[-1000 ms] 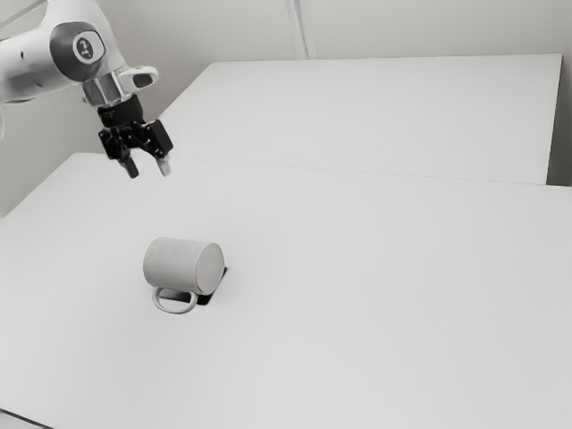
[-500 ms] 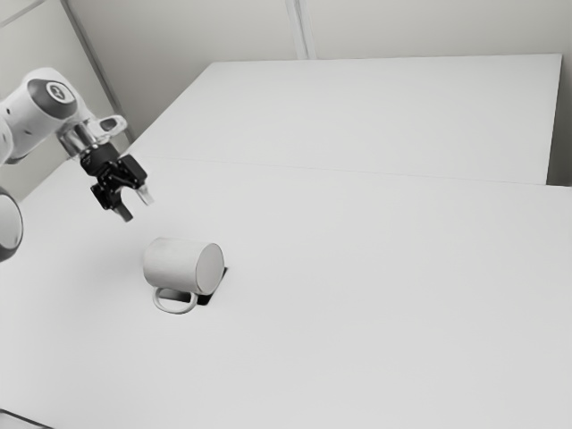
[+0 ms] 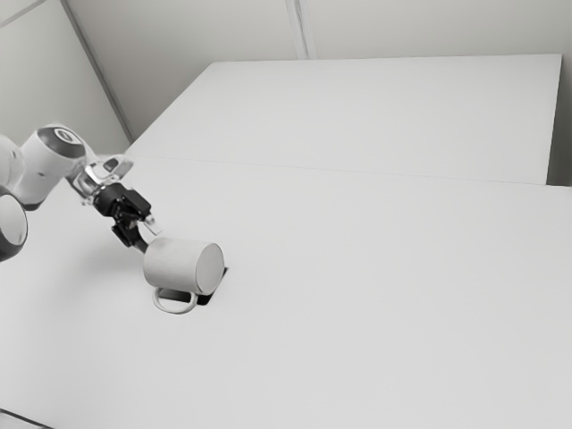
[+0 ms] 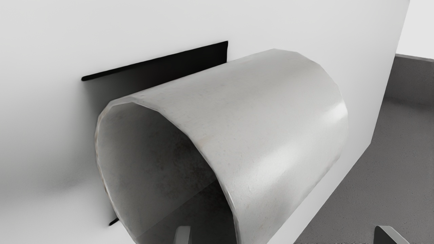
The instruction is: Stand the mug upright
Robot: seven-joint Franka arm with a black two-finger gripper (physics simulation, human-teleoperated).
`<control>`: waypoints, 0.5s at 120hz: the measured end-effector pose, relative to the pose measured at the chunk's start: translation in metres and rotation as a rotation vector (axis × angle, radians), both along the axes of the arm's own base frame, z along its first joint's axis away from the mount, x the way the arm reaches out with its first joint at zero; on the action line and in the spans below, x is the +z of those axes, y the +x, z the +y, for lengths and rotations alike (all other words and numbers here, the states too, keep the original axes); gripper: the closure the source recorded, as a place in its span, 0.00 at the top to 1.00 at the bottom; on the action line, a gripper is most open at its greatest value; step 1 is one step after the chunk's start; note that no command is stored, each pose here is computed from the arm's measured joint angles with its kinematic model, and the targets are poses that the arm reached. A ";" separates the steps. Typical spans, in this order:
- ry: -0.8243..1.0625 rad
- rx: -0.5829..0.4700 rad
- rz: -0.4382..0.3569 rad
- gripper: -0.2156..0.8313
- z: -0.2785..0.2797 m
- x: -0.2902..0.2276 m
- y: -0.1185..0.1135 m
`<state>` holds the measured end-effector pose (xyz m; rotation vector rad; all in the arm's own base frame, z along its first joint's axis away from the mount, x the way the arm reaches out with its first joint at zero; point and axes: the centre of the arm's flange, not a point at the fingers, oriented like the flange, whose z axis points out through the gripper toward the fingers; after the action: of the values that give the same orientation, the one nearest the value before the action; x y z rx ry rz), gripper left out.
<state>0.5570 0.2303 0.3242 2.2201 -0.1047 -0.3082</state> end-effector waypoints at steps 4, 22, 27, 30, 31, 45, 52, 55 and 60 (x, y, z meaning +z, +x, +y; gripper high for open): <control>-0.017 0.007 -0.002 0.77 0.000 -0.005 -0.002; -0.077 0.031 -0.012 0.77 -0.004 -0.020 -0.010; -0.086 0.029 -0.017 0.77 -0.007 -0.021 -0.011; -0.092 0.029 -0.021 0.77 -0.008 -0.022 -0.011; -0.095 0.029 -0.022 0.77 -0.009 -0.022 -0.011; -0.116 0.038 -0.037 0.71 -0.012 -0.021 -0.015; -0.120 0.043 -0.042 0.64 -0.013 -0.019 -0.018; -0.120 0.043 -0.045 0.61 -0.014 -0.018 -0.018; -0.119 0.041 -0.052 0.57 -0.015 -0.016 -0.017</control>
<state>0.5396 0.2150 0.3087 2.1094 -0.1025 -0.2163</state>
